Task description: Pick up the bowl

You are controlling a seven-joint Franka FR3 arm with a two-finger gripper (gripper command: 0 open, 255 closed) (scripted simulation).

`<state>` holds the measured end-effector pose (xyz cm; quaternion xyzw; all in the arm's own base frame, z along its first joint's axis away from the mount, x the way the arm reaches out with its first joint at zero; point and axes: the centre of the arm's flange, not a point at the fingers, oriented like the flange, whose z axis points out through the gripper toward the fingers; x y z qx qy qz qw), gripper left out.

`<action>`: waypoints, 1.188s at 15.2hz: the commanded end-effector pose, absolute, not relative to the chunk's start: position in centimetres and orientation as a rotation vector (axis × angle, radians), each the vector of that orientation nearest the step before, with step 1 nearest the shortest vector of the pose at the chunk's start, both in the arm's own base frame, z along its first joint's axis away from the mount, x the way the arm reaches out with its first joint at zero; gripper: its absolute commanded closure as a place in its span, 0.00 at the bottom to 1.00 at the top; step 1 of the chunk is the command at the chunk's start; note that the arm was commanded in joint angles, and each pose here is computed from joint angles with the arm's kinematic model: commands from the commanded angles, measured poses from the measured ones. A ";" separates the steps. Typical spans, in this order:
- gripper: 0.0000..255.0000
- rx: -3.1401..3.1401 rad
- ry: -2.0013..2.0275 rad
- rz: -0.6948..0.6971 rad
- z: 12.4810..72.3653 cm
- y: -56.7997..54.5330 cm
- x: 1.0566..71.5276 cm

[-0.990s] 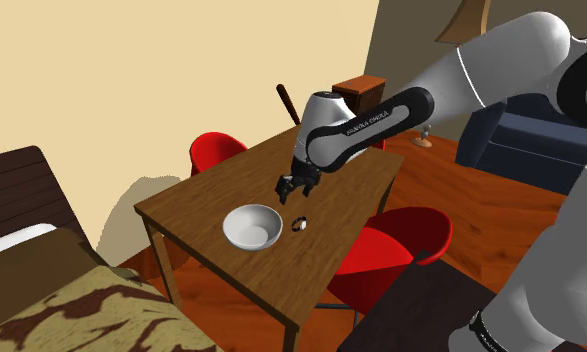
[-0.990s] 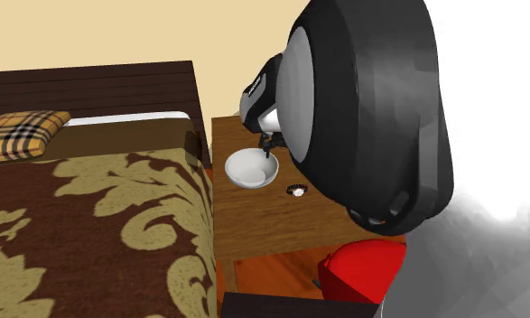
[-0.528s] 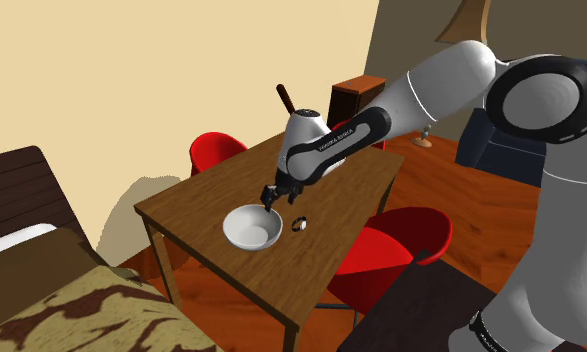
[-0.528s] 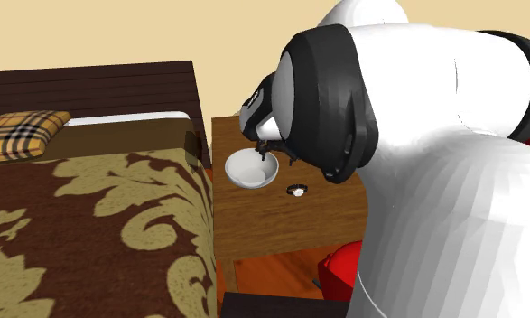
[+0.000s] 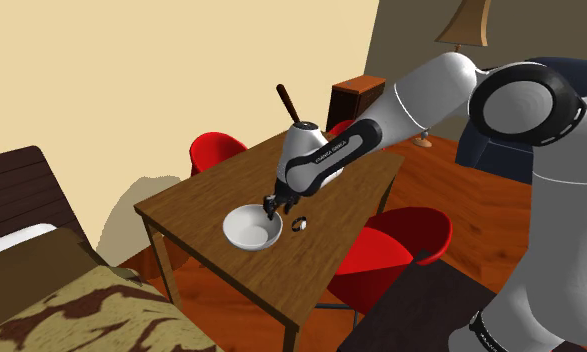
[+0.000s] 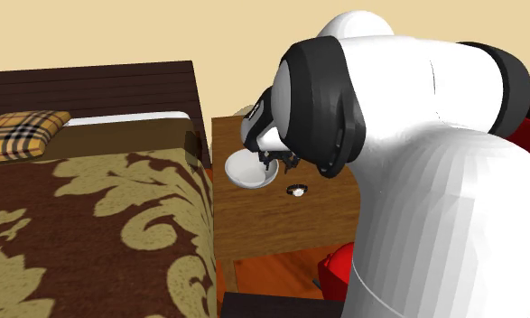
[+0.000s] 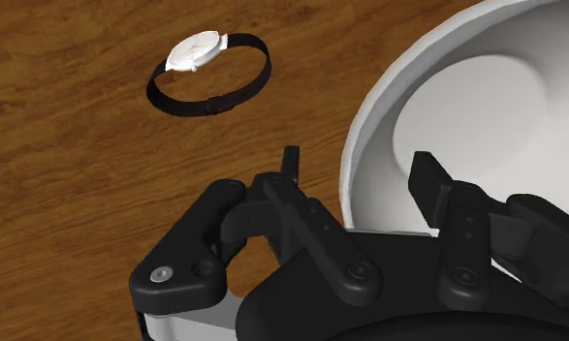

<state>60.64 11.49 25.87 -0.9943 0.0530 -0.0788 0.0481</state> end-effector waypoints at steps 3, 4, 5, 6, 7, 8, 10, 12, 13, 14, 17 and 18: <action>1.00 -3.031 0.161 -0.241 25.8 11.5 60.6; 1.00 -3.031 0.161 -0.241 25.8 11.5 60.6; 1.00 -3.031 0.161 -0.241 25.8 11.5 60.6; 1.00 -3.031 0.161 -0.241 25.8 11.5 60.6; 1.00 -3.031 0.161 -0.241 25.8 11.5 60.6; 1.00 -3.031 0.161 -0.241 25.8 11.5 60.6; 1.00 -3.031 0.162 -0.241 26.3 11.5 60.7; 1.00 -3.031 0.162 -0.241 27.3 11.5 60.7; 1.00 -3.031 0.162 -0.241 27.9 11.5 60.7; 1.00 -3.031 0.162 -0.241 28.4 11.5 60.7; 1.00 -3.031 0.162 -0.241 30.0 11.5 60.7; 1.00 -3.031 0.162 -0.241 30.5 11.5 60.7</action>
